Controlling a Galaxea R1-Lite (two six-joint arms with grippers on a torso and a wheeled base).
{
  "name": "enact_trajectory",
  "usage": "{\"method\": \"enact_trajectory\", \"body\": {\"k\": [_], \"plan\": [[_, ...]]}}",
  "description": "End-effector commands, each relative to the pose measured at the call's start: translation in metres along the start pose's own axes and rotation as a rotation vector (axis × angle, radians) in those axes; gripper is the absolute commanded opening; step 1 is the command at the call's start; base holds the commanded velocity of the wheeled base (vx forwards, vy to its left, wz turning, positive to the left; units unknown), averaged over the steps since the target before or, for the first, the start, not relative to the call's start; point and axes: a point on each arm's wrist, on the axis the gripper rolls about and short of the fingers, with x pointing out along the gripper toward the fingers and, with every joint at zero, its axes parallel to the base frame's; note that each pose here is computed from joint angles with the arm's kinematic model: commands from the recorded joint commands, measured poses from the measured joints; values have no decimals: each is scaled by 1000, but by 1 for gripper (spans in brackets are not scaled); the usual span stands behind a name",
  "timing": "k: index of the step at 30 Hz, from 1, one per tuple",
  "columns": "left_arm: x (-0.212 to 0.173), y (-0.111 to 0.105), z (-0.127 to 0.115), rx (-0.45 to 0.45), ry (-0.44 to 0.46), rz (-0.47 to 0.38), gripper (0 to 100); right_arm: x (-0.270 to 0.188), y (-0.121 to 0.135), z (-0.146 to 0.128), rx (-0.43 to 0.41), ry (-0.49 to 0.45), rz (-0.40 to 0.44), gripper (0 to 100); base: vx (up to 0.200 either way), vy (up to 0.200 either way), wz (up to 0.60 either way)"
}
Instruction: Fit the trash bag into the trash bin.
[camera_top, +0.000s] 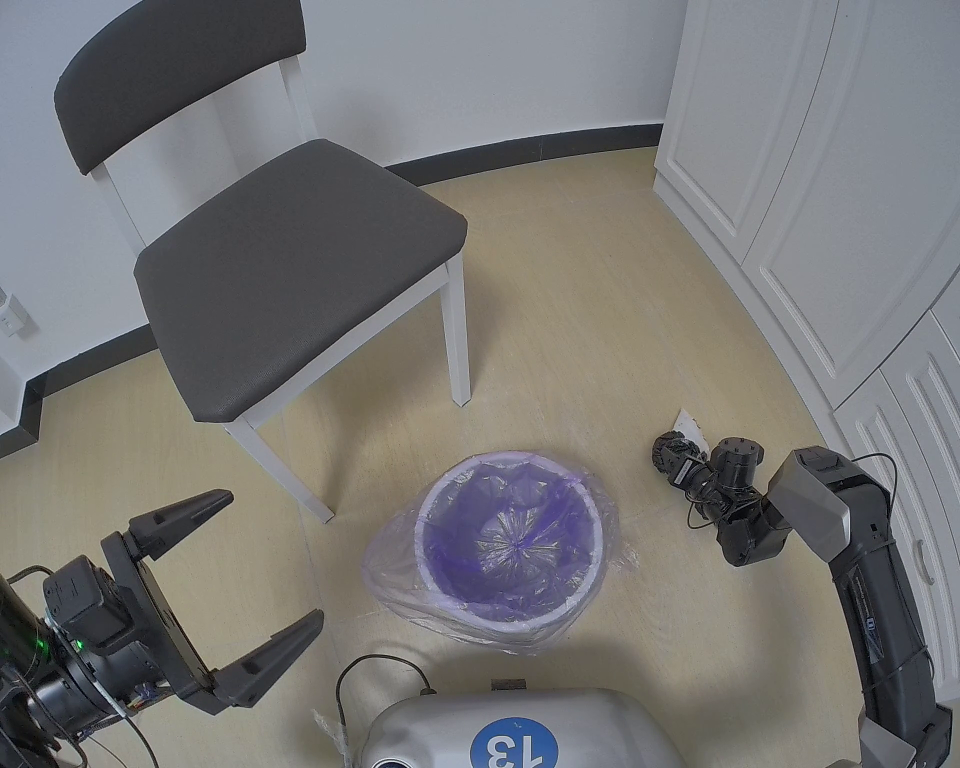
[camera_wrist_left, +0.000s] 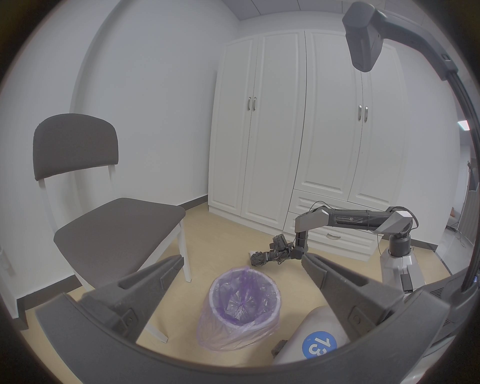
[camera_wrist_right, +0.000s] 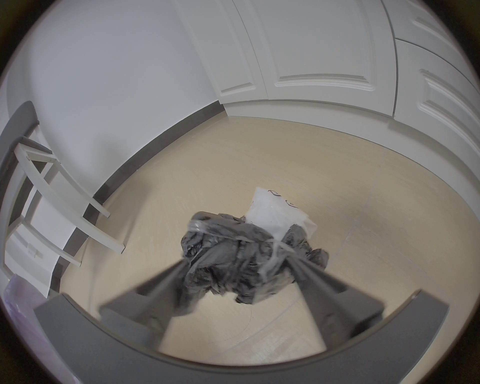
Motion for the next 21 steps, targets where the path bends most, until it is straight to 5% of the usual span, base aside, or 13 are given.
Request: {"method": "enact_trajectory", "body": {"k": [1,21], "plan": [[-3,-1,-4,-3,15,-4,100,0,0,1,1,1,0,0,0,0,0],[-2,-1,-4,-5,18,-4,100,0,2,3,-13,-28,13,0,0,0,0]]}}
